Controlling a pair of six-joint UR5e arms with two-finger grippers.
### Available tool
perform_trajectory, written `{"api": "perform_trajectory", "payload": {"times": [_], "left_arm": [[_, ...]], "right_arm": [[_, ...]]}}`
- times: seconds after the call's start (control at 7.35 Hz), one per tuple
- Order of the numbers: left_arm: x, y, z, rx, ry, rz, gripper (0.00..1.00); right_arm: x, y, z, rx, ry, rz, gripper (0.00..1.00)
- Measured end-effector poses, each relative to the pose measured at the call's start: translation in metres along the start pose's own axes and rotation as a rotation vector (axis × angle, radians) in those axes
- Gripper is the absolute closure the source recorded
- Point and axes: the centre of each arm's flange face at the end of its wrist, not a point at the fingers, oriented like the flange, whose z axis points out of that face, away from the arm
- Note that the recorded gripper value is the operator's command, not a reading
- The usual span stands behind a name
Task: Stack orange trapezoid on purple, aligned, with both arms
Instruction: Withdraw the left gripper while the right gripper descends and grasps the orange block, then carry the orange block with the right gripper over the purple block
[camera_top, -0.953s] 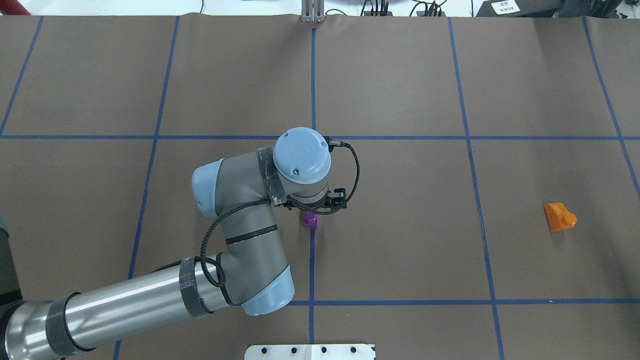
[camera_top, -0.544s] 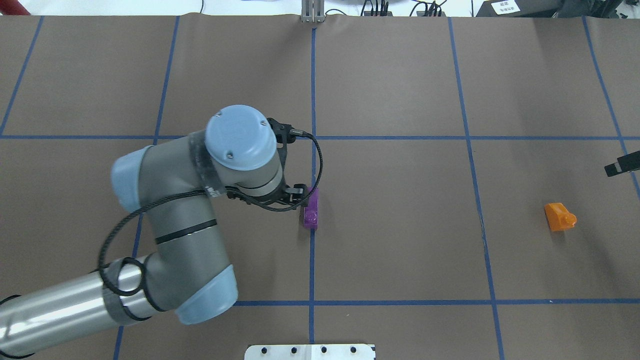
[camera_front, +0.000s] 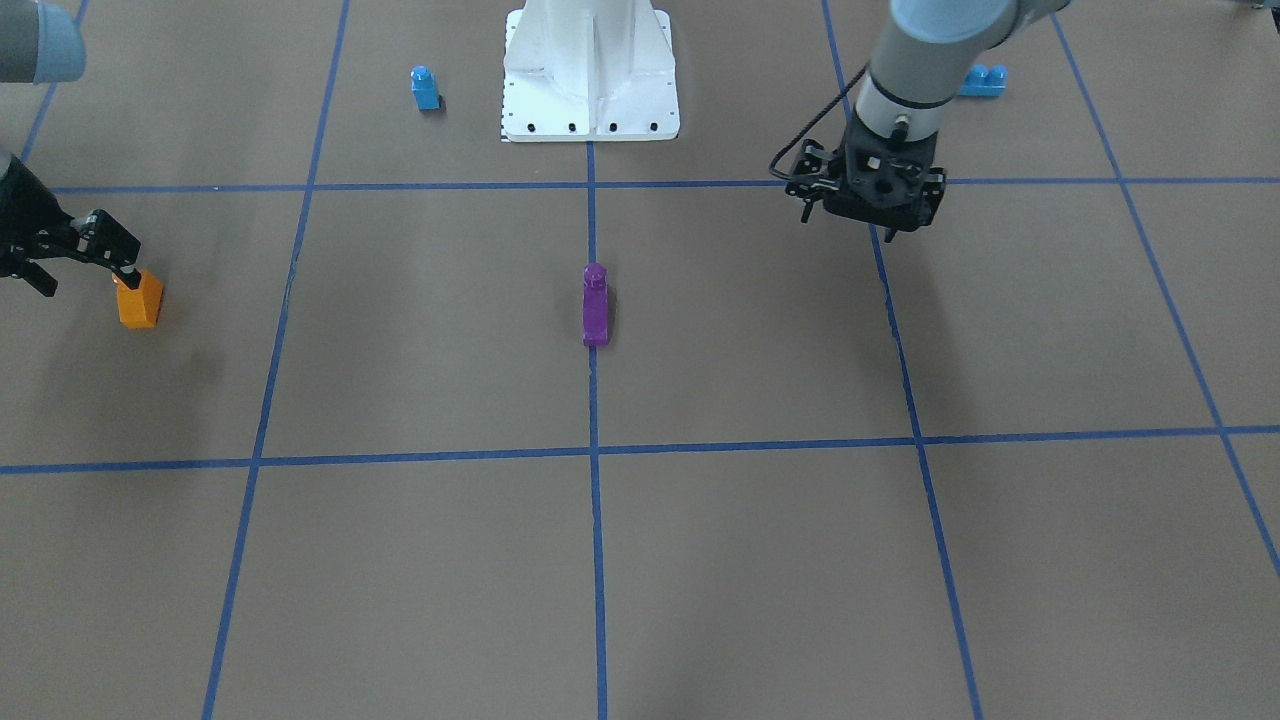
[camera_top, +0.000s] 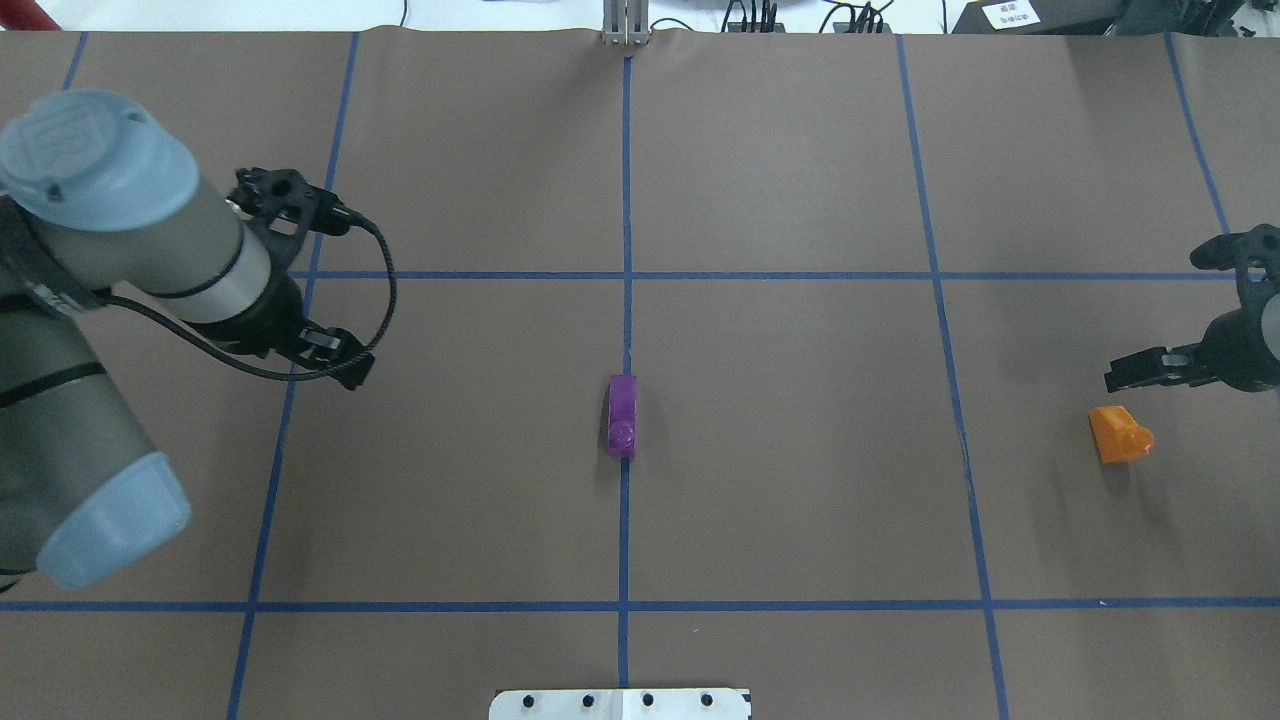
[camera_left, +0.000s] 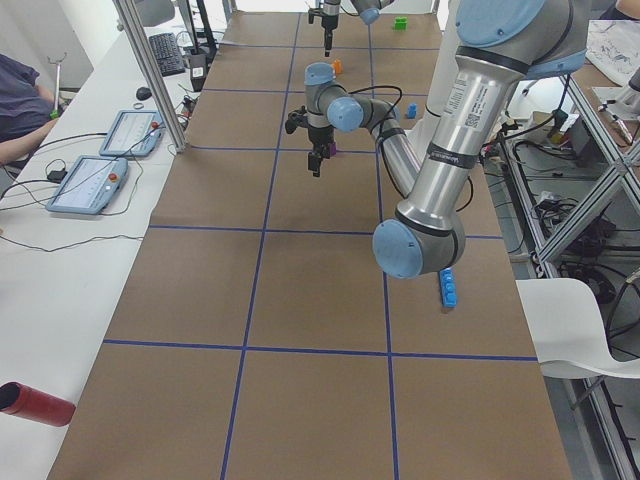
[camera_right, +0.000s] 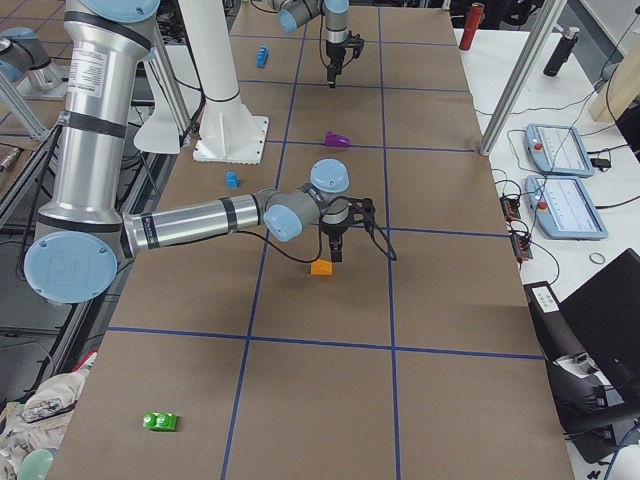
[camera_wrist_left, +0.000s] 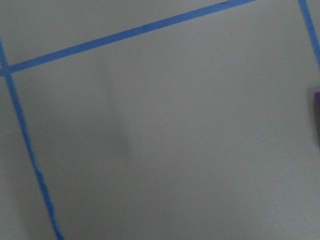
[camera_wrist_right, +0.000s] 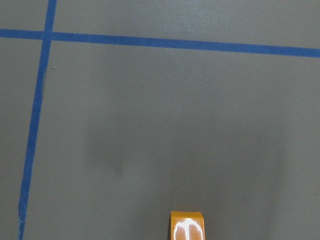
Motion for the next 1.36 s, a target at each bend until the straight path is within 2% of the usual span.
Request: {"api": "perform_trajectory", "payload": {"times": [0.27, 1.09, 1.36], "left_arm": [[-0.041, 0.006, -0.009, -0.007, -0.001, 0.038, 0.00], [-0.044, 0.005, -0.011, -0.007, 0.002, 0.036, 0.00], [-0.044, 0.005, -0.010, -0.009, 0.002, 0.035, 0.00]], "right_arm": [[0.009, 0.014, 0.032, 0.002, 0.001, -0.004, 0.02], [0.014, 0.043, 0.057, -0.053, -0.001, -0.037, 1.00], [0.008, 0.045, 0.054, -0.058, -0.011, -0.046, 1.00]]}}
